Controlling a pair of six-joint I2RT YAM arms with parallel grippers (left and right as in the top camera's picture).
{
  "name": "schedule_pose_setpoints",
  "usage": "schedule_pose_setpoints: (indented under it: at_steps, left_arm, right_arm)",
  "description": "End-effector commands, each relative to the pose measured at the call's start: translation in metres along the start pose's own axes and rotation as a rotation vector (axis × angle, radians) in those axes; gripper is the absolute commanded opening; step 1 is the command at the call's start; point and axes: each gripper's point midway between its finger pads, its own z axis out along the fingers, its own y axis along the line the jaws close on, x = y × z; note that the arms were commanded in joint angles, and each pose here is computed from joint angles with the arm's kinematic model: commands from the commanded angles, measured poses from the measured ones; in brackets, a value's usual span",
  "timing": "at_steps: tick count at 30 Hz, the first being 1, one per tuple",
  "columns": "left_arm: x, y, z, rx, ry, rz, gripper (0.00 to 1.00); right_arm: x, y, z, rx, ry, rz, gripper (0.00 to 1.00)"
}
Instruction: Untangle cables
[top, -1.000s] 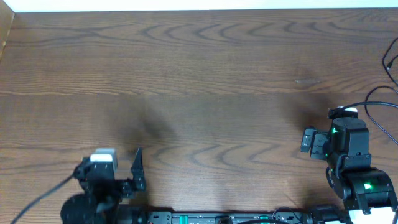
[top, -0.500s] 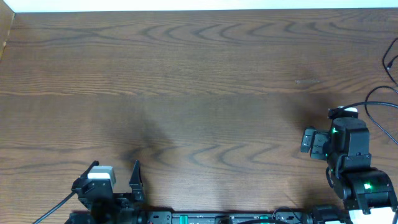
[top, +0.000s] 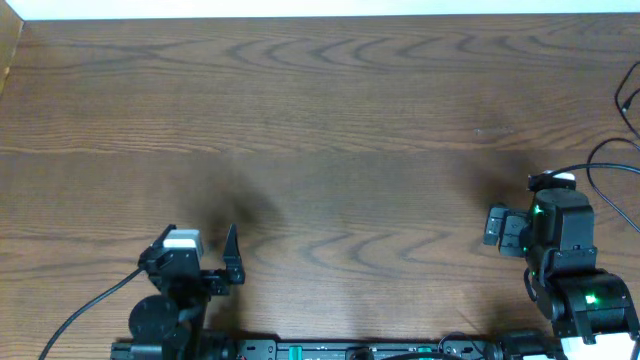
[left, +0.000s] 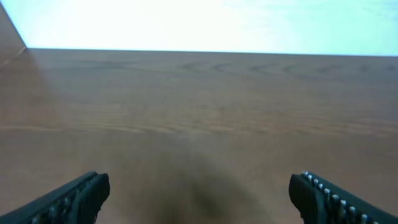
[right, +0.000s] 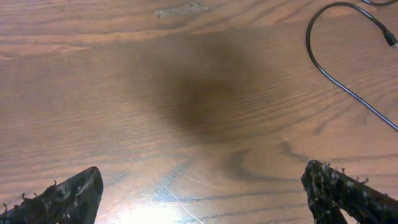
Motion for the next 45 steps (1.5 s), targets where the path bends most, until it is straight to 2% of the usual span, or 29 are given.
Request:
schedule_pose_setpoints:
  at_steps: [1,17,23,45]
  left_arm:
    - [0.012,0.003,0.013,-0.013,0.002,-0.003,0.98]
    - [0.039,0.003,0.056,-0.006,-0.098,-0.004,0.98]
    - [0.042,0.004,0.062,-0.008,-0.135,-0.005,0.98]
    - [0.043,0.01,0.063,-0.023,-0.13,-0.018,0.98]
  right_arm:
    - [0.001,-0.001,0.0,0.008,0.001,-0.008,0.99]
    - [0.001,-0.001,0.0,0.008,0.001,-0.008,0.99]
    - [0.001,-0.001,0.0,0.008,0.001,-0.008,0.99]
    - [0.001,-0.001,0.0,0.008,0.001,-0.008,0.99]
